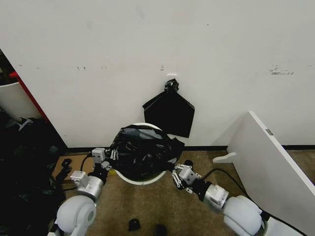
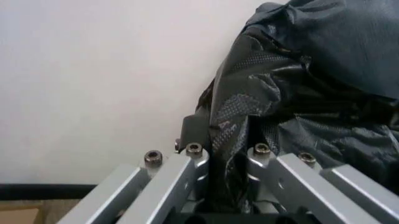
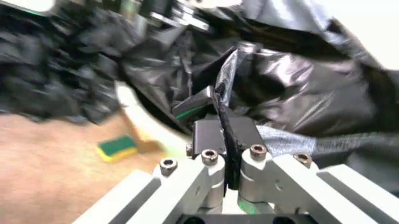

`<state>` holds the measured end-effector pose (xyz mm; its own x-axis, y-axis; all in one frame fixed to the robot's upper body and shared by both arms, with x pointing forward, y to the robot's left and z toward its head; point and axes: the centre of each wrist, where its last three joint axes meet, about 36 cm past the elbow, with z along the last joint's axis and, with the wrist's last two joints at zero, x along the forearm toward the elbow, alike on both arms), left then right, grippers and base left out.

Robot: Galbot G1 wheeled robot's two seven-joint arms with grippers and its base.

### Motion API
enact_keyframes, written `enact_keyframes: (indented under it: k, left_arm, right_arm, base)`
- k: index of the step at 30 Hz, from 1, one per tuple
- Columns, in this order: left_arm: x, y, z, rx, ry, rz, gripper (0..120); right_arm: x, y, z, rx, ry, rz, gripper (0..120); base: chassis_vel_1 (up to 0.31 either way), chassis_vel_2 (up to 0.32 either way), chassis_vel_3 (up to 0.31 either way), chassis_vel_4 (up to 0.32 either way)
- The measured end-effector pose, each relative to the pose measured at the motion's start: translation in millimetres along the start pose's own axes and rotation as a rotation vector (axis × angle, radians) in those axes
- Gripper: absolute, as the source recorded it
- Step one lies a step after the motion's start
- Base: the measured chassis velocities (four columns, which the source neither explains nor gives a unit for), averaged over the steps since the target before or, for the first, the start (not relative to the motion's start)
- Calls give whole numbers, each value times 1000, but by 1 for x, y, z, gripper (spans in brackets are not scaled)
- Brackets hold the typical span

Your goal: Place the garbage bag over the trash bin.

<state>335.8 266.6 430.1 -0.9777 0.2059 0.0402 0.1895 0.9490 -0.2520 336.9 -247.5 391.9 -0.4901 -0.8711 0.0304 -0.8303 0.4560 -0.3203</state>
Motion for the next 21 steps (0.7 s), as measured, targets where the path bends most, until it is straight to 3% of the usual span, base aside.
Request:
enact_keyframes:
  k: [6,13,21]
  left_arm:
    - [0,-3,-12,60,16,20,4]
    - [4,-12,-34,132,66,33,4]
    - [8,-20,-46,163,116,29,4]
  right_arm:
    - [8,-17,39,-42,-92,-121,0]
    - [21,-63,91,68,-95,-306,0]
    - [16,-79,103,172,-59,-300,0]
  base:
    - [0,0,0,0]
    - [0,0,0,0]
    - [0,0,0,0]
